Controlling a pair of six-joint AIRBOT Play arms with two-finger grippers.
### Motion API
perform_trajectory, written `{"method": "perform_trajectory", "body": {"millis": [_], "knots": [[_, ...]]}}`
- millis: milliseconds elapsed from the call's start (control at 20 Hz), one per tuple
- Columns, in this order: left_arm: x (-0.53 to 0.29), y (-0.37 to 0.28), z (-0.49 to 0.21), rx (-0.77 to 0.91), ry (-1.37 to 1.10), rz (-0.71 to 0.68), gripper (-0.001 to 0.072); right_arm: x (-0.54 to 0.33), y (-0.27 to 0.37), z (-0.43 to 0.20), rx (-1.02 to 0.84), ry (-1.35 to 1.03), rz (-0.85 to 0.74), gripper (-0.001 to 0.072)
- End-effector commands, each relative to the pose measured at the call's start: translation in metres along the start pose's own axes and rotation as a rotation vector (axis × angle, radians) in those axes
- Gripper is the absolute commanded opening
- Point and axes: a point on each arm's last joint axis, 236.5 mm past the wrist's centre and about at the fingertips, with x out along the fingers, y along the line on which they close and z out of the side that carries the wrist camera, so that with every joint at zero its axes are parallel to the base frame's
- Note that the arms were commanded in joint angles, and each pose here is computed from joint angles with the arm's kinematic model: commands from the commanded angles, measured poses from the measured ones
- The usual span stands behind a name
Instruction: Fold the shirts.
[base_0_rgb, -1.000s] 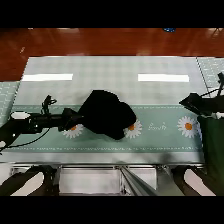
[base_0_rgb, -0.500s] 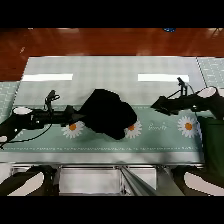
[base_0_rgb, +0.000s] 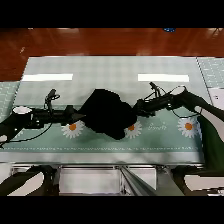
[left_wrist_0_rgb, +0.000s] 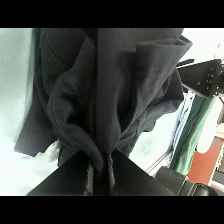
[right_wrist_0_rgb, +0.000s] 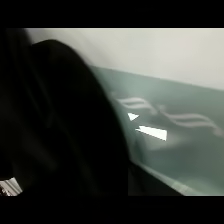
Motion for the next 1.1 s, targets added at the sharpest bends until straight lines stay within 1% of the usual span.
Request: {"method": "perform_trajectory", "body": {"millis": [0, 50, 100, 150, 250, 300, 400, 500, 600, 700, 750, 850, 950, 1050], "knots": [[0.001, -0.001, -0.001, 0.004, 0.003, 0.0, 0.0029, 0.023, 0.023, -0.004, -0.038, 0.054, 0.011, 0.0394], [0.001, -0.001, -0.001, 0.004, 0.002, 0.0, 0.0029, 0.026, 0.032, -0.005, -0.073, 0.058, 0.011, 0.0256], [0.0, -0.001, 0.001, 0.004, -0.002, 0.0, 0.0029, 0.026, 0.042, -0.006, -0.109, 0.069, 0.019, 0.0051], [-0.002, -0.004, 0.004, 0.012, -0.005, -0.006, 0.0028, 0.021, 0.055, -0.008, -0.152, 0.09, 0.039, 0.0023], [-0.014, -0.031, 0.017, 0.073, -0.015, -0.051, 0.0028, -0.006, 0.077, -0.004, -0.251, 0.089, 0.029, 0.0023], [-0.027, -0.056, 0.03, 0.138, -0.039, -0.081, 0.0029, -0.031, 0.089, 0.008, -0.296, 0.035, -0.009, 0.0023], [-0.067, -0.119, 0.062, 0.288, -0.152, -0.128, 0.0028, -0.099, 0.122, 0.039, -0.385, -0.153, -0.083, 0.0023], [-0.125, -0.199, 0.095, 0.459, -0.339, -0.166, 0.0028, -0.197, 0.179, 0.061, -0.499, -0.422, -0.117, 0.0023], [-0.192, -0.285, 0.113, 0.584, -0.537, -0.224, 0.0028, -0.29, 0.243, 0.051, -0.633, -0.672, -0.119, 0.0023], [-0.254, -0.363, 0.096, 0.778, -0.678, -0.269, 0.0028, -0.374, 0.3, 0.013, -0.774, -0.905, -0.14, 0.0023], [-0.279, -0.39, 0.082, 0.866, -0.728, -0.269, 0.0028, -0.404, 0.32, -0.01, -0.83, -0.991, -0.146, 0.0023], [-0.315, -0.415, 0.056, 0.988, -0.802, -0.161, 0.0028, -0.453, 0.346, -0.059, -0.913, -1.14, -0.167, 0.0023], [-0.338, -0.412, 0.039, 1.019, -0.848, -0.001, 0.0028, -0.483, 0.351, -0.102, -0.954, -1.241, -0.205, 0.0023], [-0.349, -0.409, 0.019, 1.052, -0.865, 0.077, 0.0028, -0.495, 0.346, -0.135, -0.972, -1.276, -0.238, 0.0023]]}}
